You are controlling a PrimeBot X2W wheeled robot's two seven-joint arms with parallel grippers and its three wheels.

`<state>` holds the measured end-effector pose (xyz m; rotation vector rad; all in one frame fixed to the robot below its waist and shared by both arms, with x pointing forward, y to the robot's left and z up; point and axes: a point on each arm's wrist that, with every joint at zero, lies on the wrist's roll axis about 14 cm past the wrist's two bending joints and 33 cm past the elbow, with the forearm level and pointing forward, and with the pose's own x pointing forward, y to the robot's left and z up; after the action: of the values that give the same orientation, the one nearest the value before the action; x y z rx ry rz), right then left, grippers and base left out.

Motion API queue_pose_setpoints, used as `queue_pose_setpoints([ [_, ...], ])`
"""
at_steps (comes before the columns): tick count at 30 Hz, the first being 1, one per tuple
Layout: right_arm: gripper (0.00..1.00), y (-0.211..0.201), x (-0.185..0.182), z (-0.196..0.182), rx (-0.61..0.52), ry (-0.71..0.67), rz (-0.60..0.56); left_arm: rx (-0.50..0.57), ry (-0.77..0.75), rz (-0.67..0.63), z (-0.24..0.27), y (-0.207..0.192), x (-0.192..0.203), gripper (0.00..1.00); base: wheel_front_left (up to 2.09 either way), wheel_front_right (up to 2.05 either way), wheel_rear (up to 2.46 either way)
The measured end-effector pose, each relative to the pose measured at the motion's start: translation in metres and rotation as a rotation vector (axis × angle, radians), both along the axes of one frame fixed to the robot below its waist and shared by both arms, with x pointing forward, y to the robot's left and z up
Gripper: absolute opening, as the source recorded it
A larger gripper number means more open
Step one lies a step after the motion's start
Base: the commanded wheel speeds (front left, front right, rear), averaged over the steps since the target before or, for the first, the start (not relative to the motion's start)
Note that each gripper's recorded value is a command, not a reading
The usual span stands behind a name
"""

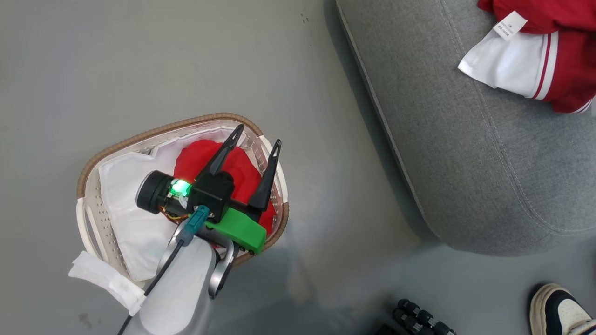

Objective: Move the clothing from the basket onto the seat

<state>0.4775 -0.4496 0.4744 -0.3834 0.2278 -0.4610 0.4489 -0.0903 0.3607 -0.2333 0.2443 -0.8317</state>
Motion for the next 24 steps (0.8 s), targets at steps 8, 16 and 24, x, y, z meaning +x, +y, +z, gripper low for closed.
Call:
queue_pose_setpoints([
  [8,1.0,0.008,-0.05,-0.027,0.071,0.01,-0.053,0.03,-0.008,0.069,0.005,0.021,0.007,1.0,0.0,0.0,0.0],
  [16,1.0,0.037,-0.091,-0.042,0.159,-0.013,-0.048,0.059,-0.01,0.154,0.017,0.048,0.001,1.0,0.0,0.0,0.0],
  [24,1.0,0.117,-0.07,-0.049,0.268,-0.052,0.142,0.098,-0.02,0.304,0.031,0.095,-0.004,1.0,0.0,0.0,0.0],
])
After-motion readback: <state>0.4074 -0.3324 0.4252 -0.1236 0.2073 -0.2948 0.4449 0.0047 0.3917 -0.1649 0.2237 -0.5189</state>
